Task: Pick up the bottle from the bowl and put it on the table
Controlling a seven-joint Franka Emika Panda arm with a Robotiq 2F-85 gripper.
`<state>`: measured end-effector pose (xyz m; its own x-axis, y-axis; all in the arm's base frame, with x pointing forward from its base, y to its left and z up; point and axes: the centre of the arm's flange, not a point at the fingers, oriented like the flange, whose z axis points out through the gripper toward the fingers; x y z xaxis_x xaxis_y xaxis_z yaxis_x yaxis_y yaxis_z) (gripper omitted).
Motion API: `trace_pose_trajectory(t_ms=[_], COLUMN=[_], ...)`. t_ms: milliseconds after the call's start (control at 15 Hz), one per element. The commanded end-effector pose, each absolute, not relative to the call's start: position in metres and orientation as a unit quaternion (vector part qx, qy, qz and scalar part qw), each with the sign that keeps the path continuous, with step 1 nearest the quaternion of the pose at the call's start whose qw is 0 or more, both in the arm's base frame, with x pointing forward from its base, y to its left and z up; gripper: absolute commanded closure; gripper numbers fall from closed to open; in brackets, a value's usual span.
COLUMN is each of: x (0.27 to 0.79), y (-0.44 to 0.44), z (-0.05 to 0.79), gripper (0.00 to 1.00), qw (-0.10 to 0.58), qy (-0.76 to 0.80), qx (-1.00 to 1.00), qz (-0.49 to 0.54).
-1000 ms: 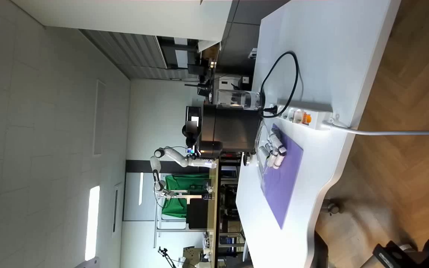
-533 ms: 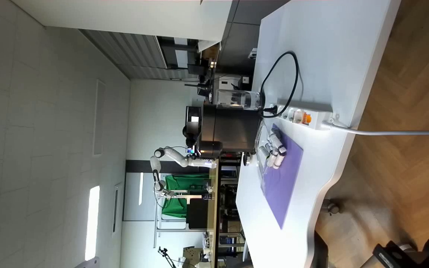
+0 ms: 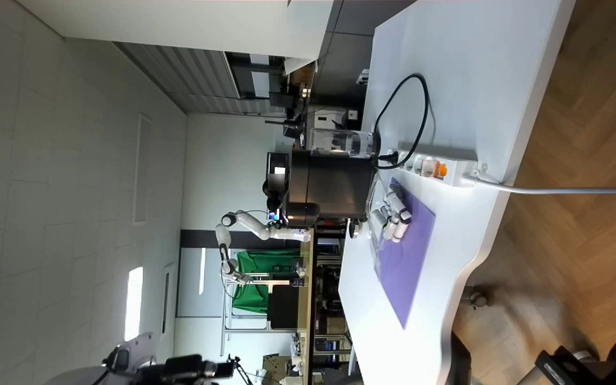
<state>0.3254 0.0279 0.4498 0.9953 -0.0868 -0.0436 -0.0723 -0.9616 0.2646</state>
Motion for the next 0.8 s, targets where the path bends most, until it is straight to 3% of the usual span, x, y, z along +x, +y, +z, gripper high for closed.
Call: trace_pose_trajectory(t_ms=[0,267,600,667,733], x=[0.408,0.477,0.563,0.507,0.516], y=[-0.012,-0.056,-0.103,-0.091,-0.096], z=[0.418,0.387,0.386,0.372,0.37], gripper=[0.0,0.0,0.0,0.0,0.0], qw=[0.152,0.173,0.167,0.164,0.164], qy=[-0.027,-0.05,-0.067,-0.056,-0.058], qx=[0.988,0.984,0.983,0.985,0.985], qz=[-0.008,0.013,-0.033,-0.009,-0.014])
